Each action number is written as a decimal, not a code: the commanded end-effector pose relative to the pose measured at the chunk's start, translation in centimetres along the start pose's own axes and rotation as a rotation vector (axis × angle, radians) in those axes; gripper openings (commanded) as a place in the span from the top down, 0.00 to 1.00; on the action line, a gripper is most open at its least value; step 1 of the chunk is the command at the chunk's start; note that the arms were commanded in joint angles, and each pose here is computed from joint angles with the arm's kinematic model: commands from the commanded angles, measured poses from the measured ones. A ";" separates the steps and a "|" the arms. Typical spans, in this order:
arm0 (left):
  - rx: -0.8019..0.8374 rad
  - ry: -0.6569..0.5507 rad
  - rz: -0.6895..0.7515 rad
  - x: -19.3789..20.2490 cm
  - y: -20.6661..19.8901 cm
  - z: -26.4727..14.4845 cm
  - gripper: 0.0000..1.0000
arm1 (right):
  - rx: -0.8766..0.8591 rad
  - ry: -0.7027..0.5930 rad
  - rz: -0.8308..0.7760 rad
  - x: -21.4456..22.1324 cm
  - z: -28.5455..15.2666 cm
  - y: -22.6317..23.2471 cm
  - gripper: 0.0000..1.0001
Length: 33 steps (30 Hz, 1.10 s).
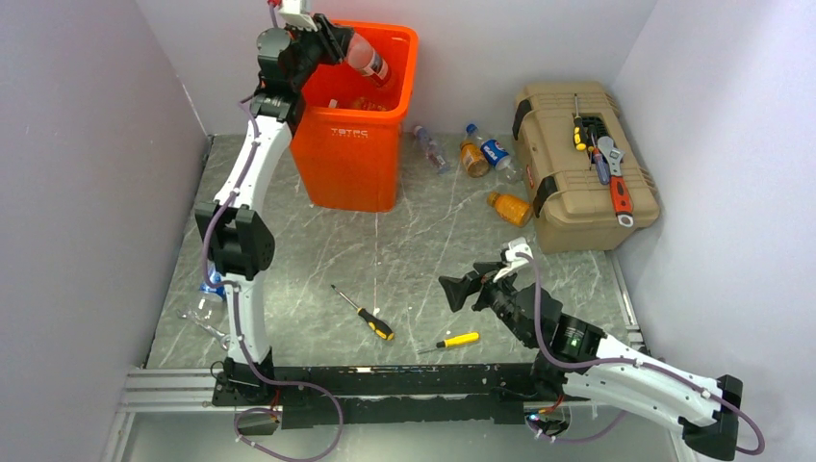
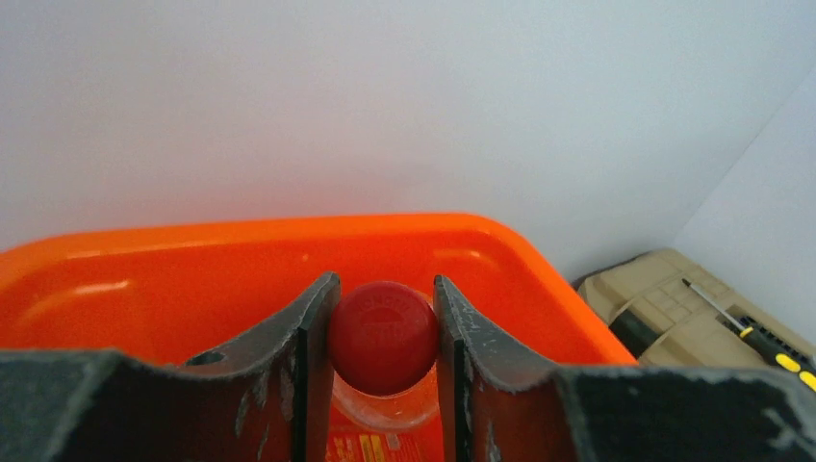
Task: Put the plastic bottles in the bin
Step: Place the plastic bottle in the trash bin.
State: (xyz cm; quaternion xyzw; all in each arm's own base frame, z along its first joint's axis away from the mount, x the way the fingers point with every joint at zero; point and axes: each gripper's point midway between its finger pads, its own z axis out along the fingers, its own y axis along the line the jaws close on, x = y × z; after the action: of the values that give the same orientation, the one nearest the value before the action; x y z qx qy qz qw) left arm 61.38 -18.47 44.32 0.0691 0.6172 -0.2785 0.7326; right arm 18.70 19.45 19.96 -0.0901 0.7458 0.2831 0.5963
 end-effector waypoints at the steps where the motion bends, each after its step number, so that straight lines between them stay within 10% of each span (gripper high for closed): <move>1: -0.035 0.033 -0.010 3.3 1.6 1.7 1.00 | 0.023 -0.003 0.017 0.4 0.2 -0.4 0.00; 18: 0.061 0.309 0.039 3.3 -2.6 -2.4 1.00 | -0.017 0.021 0.028 0.9 0.9 0.8 0.00; 26: 0.074 0.287 0.092 2.7 -3.5 -2.7 0.05 | -0.007 0.020 0.023 0.2 0.7 0.8 0.00; 33: 0.128 -0.034 0.186 -10.3 -9.2 -5.3 0.00 | -0.003 0.013 0.022 -0.6 0.8 1.0 0.00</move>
State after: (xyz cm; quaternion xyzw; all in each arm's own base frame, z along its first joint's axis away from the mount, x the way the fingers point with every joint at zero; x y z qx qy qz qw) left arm 58.15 -21.33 40.57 0.1525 0.7120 -0.2554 0.6361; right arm 18.76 20.15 17.67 -0.0995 0.7681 0.2697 0.5722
